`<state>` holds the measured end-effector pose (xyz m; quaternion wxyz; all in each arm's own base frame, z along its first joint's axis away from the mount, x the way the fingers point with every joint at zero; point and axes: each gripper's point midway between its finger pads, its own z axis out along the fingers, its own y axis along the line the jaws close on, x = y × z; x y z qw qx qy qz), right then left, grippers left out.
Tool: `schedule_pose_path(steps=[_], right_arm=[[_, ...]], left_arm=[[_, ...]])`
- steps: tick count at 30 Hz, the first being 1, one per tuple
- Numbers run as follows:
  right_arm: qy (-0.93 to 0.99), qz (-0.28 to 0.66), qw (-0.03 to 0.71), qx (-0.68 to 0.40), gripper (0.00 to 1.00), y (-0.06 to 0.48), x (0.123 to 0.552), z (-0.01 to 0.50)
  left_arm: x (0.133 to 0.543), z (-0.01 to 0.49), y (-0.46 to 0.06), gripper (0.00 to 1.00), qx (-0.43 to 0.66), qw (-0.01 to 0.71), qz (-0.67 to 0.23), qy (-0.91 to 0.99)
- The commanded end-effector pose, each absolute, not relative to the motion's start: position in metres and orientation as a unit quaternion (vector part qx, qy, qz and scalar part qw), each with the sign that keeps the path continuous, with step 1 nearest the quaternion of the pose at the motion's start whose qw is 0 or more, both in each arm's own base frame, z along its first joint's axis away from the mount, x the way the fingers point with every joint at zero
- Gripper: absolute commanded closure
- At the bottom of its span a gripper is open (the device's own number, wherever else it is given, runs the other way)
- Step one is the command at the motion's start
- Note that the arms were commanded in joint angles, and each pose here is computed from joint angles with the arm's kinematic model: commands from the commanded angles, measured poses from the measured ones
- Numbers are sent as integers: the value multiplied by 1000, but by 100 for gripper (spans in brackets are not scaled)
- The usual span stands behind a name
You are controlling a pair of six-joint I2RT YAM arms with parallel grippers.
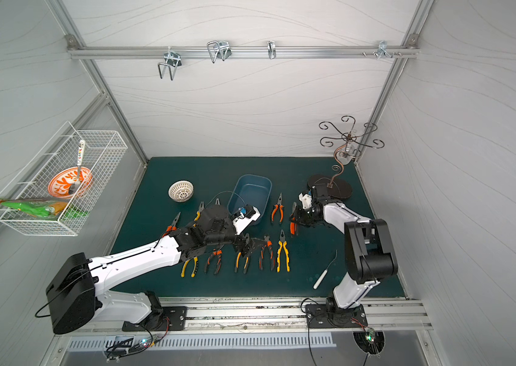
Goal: Take the pliers out of the storage box
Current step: Place the pliers at the center of the board.
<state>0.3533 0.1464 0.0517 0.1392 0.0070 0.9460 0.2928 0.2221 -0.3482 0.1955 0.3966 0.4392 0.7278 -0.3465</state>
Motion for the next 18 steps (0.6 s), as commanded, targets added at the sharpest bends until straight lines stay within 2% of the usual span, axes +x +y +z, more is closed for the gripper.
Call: schedule_pose_path(steps=[1,9,15,18], right_arm=[[932,328,154,2,100,156,375,59],[935,331,126,7,100,158,390,35],[944,304,126,29,62,141,389,28],[949,283,140,29,50,133,388,35]], left_arm=[[217,210,-359,0,450,408,-381,697],[215,209,-361,0,451,410,-382,695],[218,211,-358,0,451,419,-370,696],[220,213,-357,0,448,424,-365,698]])
